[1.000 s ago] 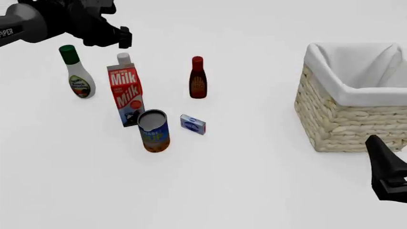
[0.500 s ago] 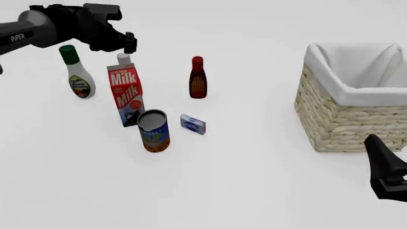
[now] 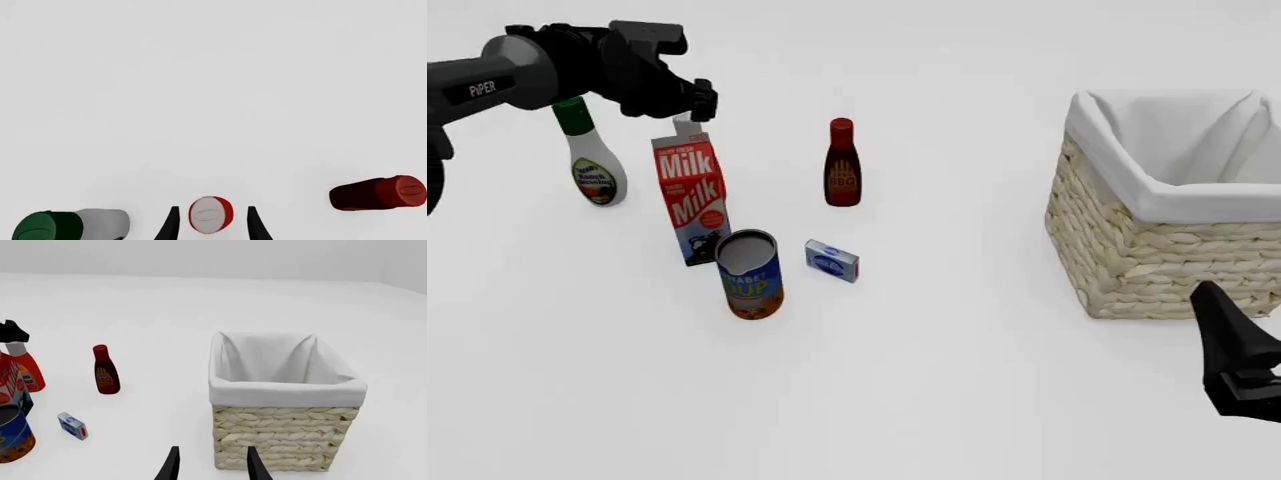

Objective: Pick the ketchup and place it in the basket.

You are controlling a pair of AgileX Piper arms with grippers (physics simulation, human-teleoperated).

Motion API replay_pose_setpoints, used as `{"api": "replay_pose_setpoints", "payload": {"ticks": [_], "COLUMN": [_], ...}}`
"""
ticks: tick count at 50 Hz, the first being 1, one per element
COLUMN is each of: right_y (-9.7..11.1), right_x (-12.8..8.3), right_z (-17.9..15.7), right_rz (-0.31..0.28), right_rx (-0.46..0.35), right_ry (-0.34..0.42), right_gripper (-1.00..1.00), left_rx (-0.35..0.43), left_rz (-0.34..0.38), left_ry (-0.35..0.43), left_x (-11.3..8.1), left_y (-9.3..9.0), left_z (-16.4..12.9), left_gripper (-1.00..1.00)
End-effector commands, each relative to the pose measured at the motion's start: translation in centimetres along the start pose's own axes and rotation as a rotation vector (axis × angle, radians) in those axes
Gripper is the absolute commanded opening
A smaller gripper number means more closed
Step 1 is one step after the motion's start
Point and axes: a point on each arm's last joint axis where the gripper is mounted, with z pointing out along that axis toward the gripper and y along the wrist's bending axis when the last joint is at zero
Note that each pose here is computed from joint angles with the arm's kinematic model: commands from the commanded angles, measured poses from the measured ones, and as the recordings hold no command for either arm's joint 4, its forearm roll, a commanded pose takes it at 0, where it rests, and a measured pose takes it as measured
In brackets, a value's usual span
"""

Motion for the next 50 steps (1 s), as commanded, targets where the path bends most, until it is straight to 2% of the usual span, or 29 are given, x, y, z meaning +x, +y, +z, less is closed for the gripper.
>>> {"api": "replay_pose_setpoints", "payload": {"ticks": [1,48,49,50], "right_y": [0.0,0.0,0.0,0.0], "right_x": [0.0,0.1,0.1,0.1], "right_z": [0.2,0.5,0.5,0.5], "right_rz": [-0.002,-0.004,-0.004,-0.004], "right_rx": [0.002,0.003,0.003,0.003], "right_ry": [0.005,0.014,0.014,0.015], "right_gripper": [1.00,1.00,1.00,1.00], "left_rx": [-0.002,0.000,0.001,0.000], "left_rz": [-0.004,-0.022,-0.021,-0.017], "left_ry": [0.011,0.039,0.039,0.034], "left_x": [0.5,2.0,2.0,1.9], "left_y": [0.2,0.0,-0.1,0.0], "left_z": [1.0,2.8,2.8,2.6], "left_gripper": [1.00,1.00,-1.00,-1.00]}}
